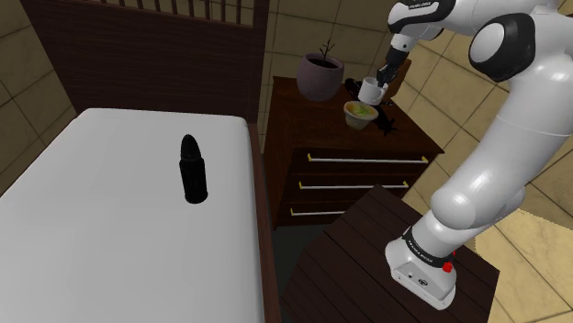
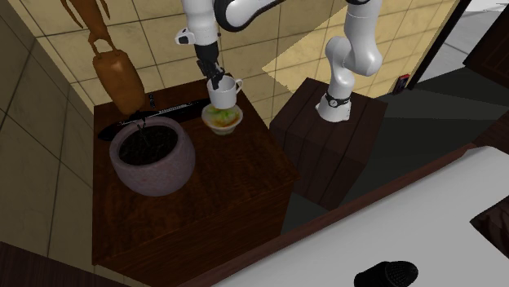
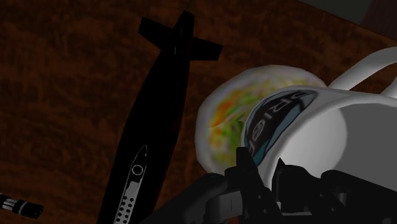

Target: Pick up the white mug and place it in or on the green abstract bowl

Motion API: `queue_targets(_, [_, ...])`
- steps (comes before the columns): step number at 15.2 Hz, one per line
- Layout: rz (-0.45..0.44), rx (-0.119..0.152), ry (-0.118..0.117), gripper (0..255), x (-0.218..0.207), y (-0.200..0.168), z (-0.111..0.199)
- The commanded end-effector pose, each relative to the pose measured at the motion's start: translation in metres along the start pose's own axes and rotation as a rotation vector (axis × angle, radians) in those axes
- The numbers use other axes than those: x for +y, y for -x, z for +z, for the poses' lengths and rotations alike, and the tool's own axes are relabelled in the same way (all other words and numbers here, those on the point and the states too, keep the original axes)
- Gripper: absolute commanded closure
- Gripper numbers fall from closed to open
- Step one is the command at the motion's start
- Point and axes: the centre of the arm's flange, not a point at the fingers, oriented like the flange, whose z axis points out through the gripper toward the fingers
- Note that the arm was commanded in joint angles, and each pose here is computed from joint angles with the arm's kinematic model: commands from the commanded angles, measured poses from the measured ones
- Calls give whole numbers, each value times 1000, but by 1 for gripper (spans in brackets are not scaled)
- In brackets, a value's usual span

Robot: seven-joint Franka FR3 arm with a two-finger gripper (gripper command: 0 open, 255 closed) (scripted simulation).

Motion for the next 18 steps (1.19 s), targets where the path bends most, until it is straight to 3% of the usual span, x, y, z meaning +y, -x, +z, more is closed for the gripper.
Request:
queue_targets(1, [0, 1, 0, 255, 0, 0, 10])
queue_targets(8, [0, 1, 0, 255, 2, 0, 47])
queue_targets(15, [0, 1, 0, 255, 2, 0, 47])
queue_targets(16, [0, 1, 0, 0, 2, 0, 47])
queue_targets(18, [0, 1, 0, 0, 2, 0, 47])
